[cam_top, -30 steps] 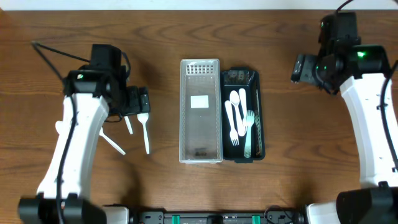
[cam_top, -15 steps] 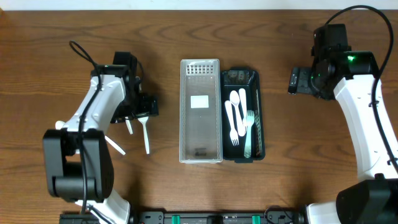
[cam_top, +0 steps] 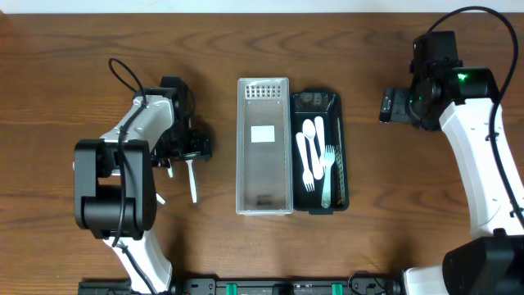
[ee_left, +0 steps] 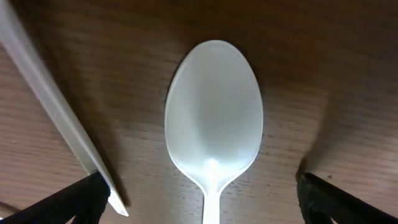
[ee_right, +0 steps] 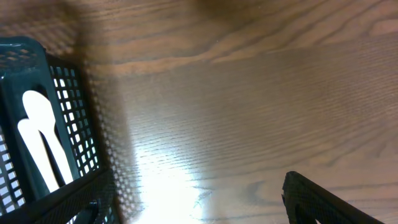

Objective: Pack container
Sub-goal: 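Move left gripper over a white spoon and grasp it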

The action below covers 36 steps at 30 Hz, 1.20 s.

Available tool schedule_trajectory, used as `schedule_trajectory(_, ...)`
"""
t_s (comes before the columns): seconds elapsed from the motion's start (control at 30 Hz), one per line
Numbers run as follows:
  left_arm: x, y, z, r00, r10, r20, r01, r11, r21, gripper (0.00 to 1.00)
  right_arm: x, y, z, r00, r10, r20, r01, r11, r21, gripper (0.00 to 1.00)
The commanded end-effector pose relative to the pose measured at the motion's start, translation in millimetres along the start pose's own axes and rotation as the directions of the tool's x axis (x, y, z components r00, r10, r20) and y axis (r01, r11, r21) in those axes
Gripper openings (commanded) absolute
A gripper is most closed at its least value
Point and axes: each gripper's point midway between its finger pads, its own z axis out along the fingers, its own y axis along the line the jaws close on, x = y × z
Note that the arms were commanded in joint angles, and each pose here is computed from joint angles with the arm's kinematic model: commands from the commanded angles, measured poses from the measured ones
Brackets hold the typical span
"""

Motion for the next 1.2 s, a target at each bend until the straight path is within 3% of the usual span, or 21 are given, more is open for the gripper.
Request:
schedule_trajectory(0.0, 1, -2, 4, 1.0, 0.001, -0.011, -0.001, 1.0, 0.006, 0.98, 1, -2, 1, 1.0, -0.008, -0.003, 0.008, 1.0, 0.003, 0.89)
schedule_trajectory(0.2, -1, 7, -4, 1.0, 0.005, 0.021, -0.004, 0.999, -0.044, 0.98, 0, -2, 1, 1.0, -0.007, 0.0, 0.007, 1.0, 0.002, 0.89)
schedule_trajectory(0.57, -13, 14, -61, 0.977, 0.009, 0.214, 0.006, 0.998, -0.069, 0.98, -1, -3, 1, 1.0, -0.007, 0.004, 0.007, 1.0, 0.004, 0.9)
schedule_trajectory(0.93, -11, -15, -50, 0.978, 0.078, 0.195, -0.069, 0.996, -0.048, 0.98, 0, -3, 1, 1.0, -0.006, 0.002, 0.006, 1.0, 0.005, 0.9)
schedule_trajectory(1.17, -5, -21, -24, 0.988, 0.102, 0.117, -0.094, 0.993, -0.07, 0.98, 1, -3, 1, 1.0, -0.007, -0.002, 0.007, 1.0, 0.006, 0.89)
